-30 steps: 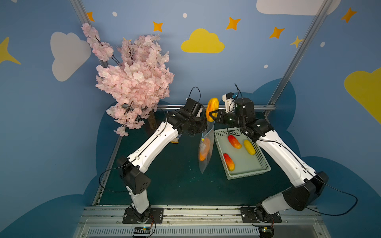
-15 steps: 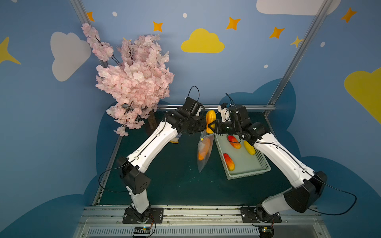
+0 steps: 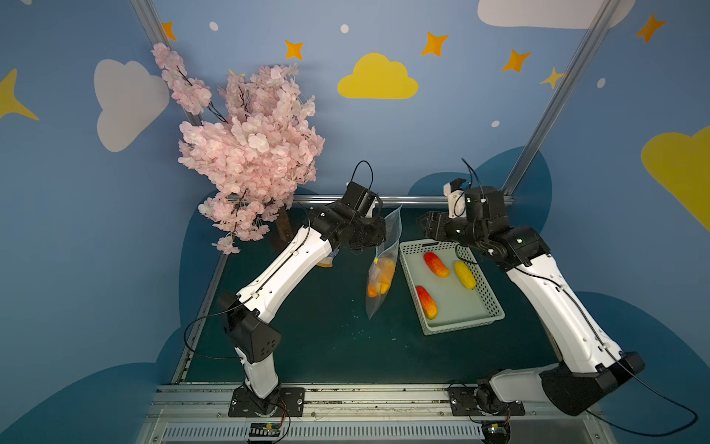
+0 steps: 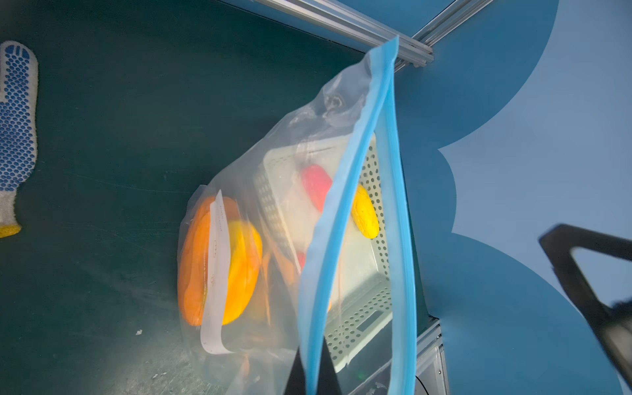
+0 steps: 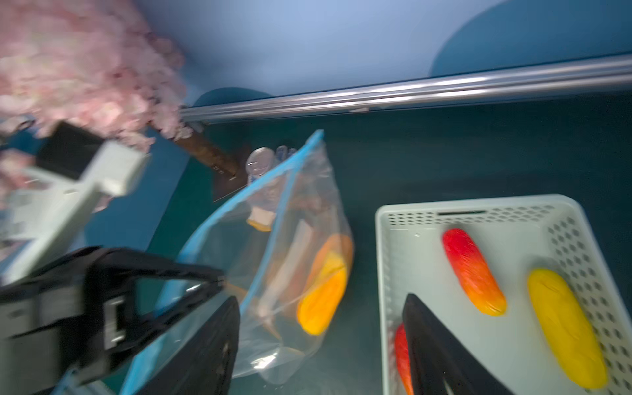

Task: Place the mango in a zip-top bag and seal the zipper
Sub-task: Place the mango in the zipper food storage bag.

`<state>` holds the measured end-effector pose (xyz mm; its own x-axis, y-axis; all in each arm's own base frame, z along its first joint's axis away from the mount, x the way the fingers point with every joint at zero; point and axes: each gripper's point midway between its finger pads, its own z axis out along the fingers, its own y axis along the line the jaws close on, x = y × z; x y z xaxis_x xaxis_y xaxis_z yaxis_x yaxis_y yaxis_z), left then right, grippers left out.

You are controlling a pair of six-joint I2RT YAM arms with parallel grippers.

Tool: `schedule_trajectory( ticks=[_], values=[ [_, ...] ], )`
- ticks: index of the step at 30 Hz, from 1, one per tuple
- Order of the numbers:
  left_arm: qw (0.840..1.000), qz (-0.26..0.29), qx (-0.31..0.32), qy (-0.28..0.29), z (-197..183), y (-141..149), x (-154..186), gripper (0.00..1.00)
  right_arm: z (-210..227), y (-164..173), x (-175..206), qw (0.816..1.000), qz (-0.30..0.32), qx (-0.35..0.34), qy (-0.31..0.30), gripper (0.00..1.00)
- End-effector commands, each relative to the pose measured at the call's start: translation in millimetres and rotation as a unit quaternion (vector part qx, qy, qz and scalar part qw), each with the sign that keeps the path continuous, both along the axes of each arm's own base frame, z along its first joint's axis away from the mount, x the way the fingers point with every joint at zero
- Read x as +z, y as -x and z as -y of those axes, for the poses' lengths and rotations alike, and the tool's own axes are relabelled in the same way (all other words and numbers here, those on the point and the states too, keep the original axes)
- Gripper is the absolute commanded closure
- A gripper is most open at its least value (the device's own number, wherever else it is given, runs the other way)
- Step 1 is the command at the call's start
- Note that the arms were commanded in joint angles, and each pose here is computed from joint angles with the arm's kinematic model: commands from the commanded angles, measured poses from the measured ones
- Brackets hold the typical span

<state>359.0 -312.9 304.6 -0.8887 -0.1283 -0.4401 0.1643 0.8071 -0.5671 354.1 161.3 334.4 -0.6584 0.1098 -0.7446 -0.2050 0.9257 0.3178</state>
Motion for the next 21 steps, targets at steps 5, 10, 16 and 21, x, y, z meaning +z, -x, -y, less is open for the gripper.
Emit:
schedule_trajectory(
  ticks=[5, 10, 16, 21],
  values=[
    [1.0, 0.013, -0.007, 0.003, 1, 4, 8, 0.97, 87, -19, -180, 0.958, -0.197, -0.073, 0.194, 0.24],
    [1.0, 0.01, -0.01, 0.001, 2, 6, 7, 0.97, 87, -41, -221, 0.925, -0.304, -0.036, 0.224, 0.19],
    [1.0, 0.012, -0.011, 0.001, 1, 6, 8, 0.97, 82, -58, -270, 0.9, -0.37, -0.001, 0.23, 0.19],
    [1.0, 0.012, -0.011, -0.001, 0, 6, 7, 0.97, 70, -63, -288, 0.895, -0.392, 0.015, 0.212, 0.21]
  ],
)
